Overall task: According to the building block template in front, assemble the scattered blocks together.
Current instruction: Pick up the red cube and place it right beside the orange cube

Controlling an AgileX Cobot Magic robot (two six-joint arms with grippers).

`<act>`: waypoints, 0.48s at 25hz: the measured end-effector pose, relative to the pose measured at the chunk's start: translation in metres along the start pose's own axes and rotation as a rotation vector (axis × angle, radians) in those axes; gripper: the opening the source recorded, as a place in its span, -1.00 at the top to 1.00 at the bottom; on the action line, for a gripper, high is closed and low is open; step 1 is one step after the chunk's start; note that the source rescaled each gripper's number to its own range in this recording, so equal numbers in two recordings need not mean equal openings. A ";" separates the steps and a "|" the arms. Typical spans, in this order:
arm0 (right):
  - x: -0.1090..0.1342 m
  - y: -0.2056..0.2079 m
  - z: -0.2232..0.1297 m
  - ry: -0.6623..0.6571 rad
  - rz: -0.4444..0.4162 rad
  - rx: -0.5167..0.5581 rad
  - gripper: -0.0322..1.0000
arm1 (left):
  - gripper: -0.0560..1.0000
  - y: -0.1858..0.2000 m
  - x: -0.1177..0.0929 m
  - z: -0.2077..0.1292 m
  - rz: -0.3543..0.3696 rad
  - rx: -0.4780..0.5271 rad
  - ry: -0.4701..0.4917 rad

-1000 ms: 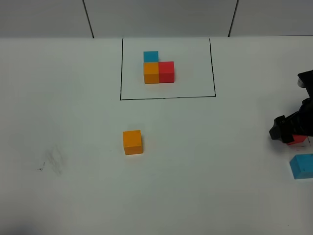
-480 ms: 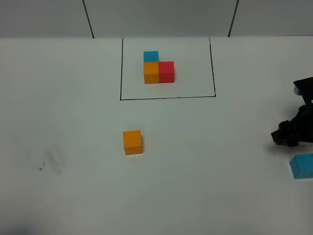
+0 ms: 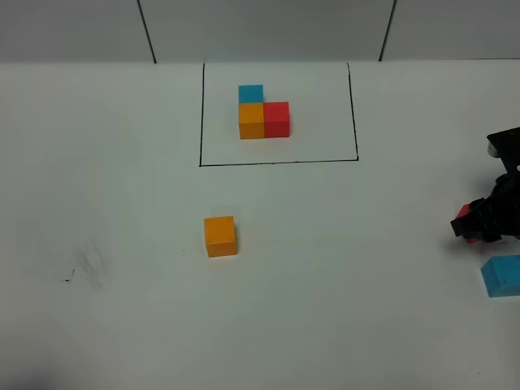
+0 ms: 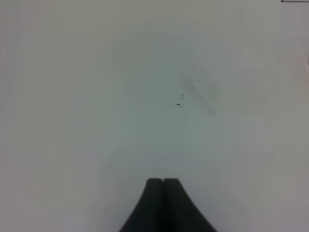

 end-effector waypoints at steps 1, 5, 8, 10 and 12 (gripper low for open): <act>0.000 0.000 0.000 0.013 -0.001 -0.001 0.03 | 0.89 0.000 0.000 0.000 0.000 0.000 0.000; 0.000 0.000 0.000 0.027 -0.001 -0.002 0.03 | 0.89 0.000 0.000 0.000 0.000 0.000 0.000; 0.001 0.000 0.000 0.024 0.003 0.002 0.03 | 0.89 0.000 0.000 0.000 0.000 0.000 0.000; 0.001 0.000 -0.001 0.020 0.009 0.007 0.03 | 0.89 0.000 0.000 0.000 0.000 0.000 0.000; 0.002 0.000 -0.002 0.020 0.012 0.011 0.03 | 0.89 0.000 0.000 0.000 0.000 0.000 0.000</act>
Point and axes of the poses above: a point on each arm's last joint axis where the gripper is mounted, y pointing back along that axis away from the gripper, x along the wrist's bending axis when the last joint is at zero, z = x × y, the point moved 7 cm from there along -y, pointing out along that axis toward the gripper, and after that the axes turned 6 degrees about -y, right-handed, at the moved point
